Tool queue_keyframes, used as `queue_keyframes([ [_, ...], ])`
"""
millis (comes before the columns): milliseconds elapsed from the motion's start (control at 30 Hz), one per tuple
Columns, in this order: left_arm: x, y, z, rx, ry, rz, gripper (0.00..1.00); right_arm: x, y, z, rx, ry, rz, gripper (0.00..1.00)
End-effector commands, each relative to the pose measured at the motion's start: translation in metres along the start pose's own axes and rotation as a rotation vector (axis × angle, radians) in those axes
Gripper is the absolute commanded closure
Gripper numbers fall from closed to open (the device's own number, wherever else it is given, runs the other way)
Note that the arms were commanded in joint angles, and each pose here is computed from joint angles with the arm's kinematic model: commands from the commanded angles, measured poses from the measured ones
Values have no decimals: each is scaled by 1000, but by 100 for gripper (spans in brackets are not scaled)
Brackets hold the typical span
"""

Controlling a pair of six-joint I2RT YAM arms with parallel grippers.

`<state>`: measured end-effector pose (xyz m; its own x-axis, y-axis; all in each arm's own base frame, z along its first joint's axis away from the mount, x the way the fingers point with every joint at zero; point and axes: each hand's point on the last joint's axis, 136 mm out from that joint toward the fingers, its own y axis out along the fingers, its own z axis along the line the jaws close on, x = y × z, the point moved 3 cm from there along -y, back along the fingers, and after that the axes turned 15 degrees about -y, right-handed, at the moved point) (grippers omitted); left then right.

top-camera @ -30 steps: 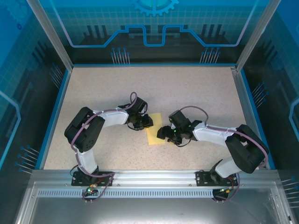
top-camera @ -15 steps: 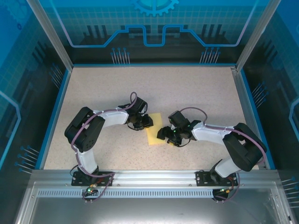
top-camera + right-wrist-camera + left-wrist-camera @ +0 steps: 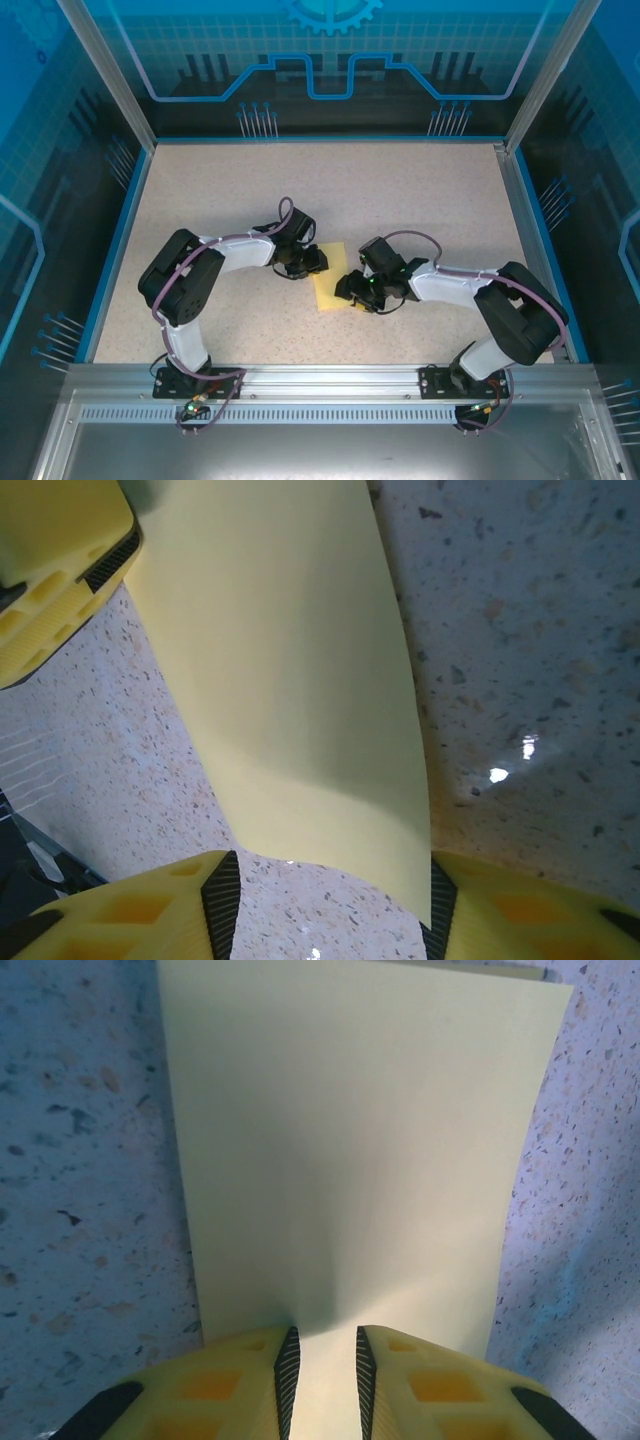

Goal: Fold a paper plane with a square sheet of paper (pick it up from the middle)
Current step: Third fold the triangle at the center of the table.

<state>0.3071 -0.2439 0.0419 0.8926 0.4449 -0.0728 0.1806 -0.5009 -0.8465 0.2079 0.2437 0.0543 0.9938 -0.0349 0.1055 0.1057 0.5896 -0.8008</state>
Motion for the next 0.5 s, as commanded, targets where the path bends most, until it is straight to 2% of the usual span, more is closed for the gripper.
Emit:
queue_keyframes([
  [0, 2, 7, 21, 80, -46, 3, 72, -1, -4, 3, 21, 5, -27, 51],
  [233, 1, 8, 23, 85, -47, 5, 72, -2, -13, -3, -24, 22, -54, 60],
  [467, 1, 7, 20, 75, -43, 8, 72, -1, -14, -4, -31, 29, -58, 78],
])
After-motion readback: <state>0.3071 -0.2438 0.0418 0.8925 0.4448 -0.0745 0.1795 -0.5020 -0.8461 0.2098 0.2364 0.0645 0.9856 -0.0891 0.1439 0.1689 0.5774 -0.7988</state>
